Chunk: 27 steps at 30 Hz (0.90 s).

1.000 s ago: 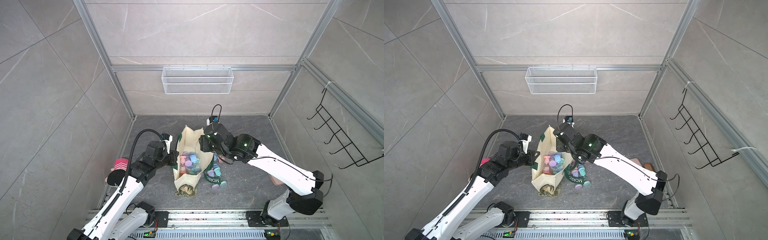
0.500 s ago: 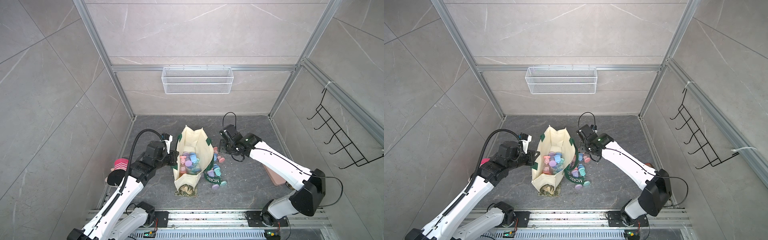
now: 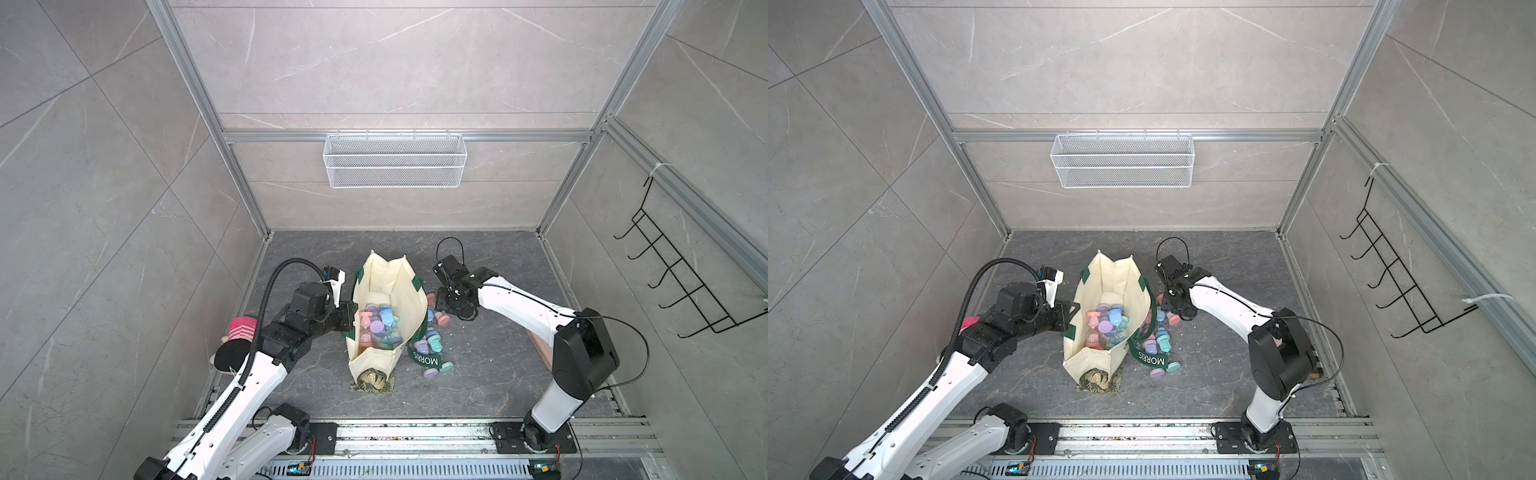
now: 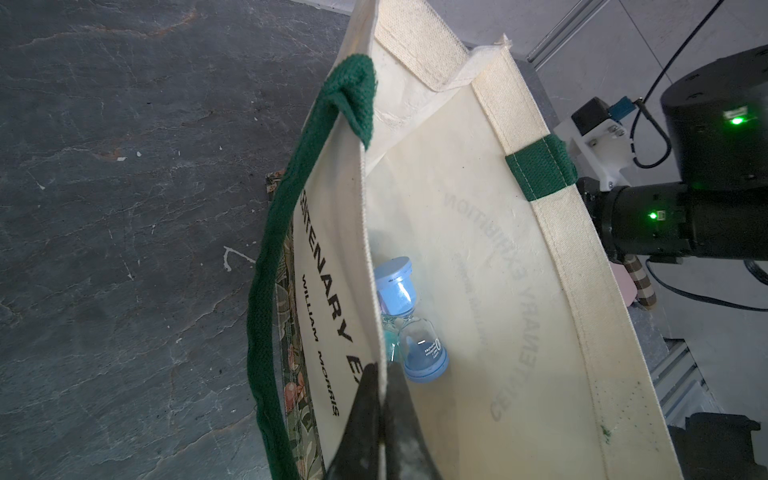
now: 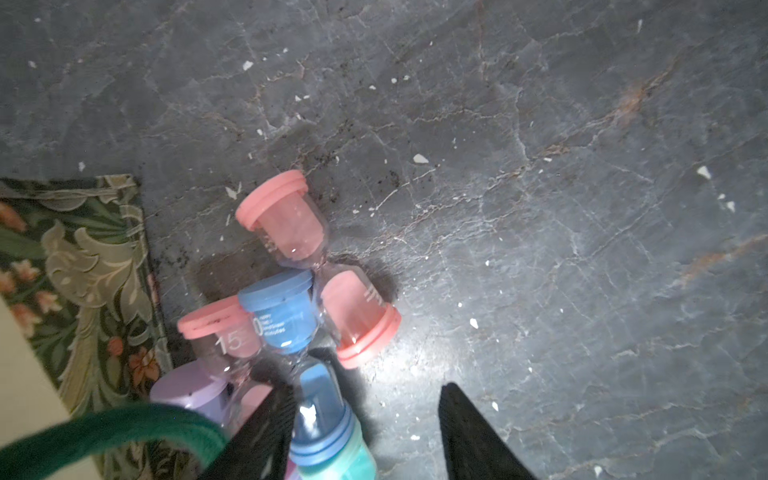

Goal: Put the hourglass into the canvas bag
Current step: Pick up the hourglass from the center of the board.

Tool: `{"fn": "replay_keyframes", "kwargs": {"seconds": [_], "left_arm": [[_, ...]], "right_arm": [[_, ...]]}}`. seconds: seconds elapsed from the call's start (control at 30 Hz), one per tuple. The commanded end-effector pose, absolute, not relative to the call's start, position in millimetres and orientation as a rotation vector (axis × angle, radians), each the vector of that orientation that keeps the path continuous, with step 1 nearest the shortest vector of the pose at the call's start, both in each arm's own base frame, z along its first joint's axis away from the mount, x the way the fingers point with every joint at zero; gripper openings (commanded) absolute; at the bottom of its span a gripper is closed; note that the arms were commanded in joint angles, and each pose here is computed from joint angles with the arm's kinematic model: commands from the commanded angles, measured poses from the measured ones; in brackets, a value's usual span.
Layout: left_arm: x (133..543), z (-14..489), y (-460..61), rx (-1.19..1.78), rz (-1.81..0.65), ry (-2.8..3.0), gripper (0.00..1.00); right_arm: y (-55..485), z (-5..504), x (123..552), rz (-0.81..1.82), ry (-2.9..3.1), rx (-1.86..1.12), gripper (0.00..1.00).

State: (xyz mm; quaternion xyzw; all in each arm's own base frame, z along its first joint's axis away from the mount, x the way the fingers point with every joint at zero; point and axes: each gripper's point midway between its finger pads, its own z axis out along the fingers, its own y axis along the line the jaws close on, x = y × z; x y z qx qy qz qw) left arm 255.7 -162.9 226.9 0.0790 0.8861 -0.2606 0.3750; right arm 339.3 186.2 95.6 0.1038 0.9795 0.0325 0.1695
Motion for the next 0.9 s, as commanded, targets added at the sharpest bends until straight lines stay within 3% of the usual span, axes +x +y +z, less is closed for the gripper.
{"fn": "replay_keyframes", "kwargs": {"seconds": [0.0,0.67,0.87], "left_arm": [[254.5,240.2,-167.8,0.237,-0.698,2.213,0.0],[254.0,240.3,-168.1,0.24,-0.701,2.213,0.0],[254.6,239.7,-168.3,0.238,-0.7,2.216,0.0]], "right_arm": [[185.4,74.6,338.1,0.068,2.834,0.274,0.59],[184.6,37.3,353.1,-0.051,2.924,0.207,0.6],[182.2,46.5,359.9,-0.074,2.903,0.155,0.75]]}}
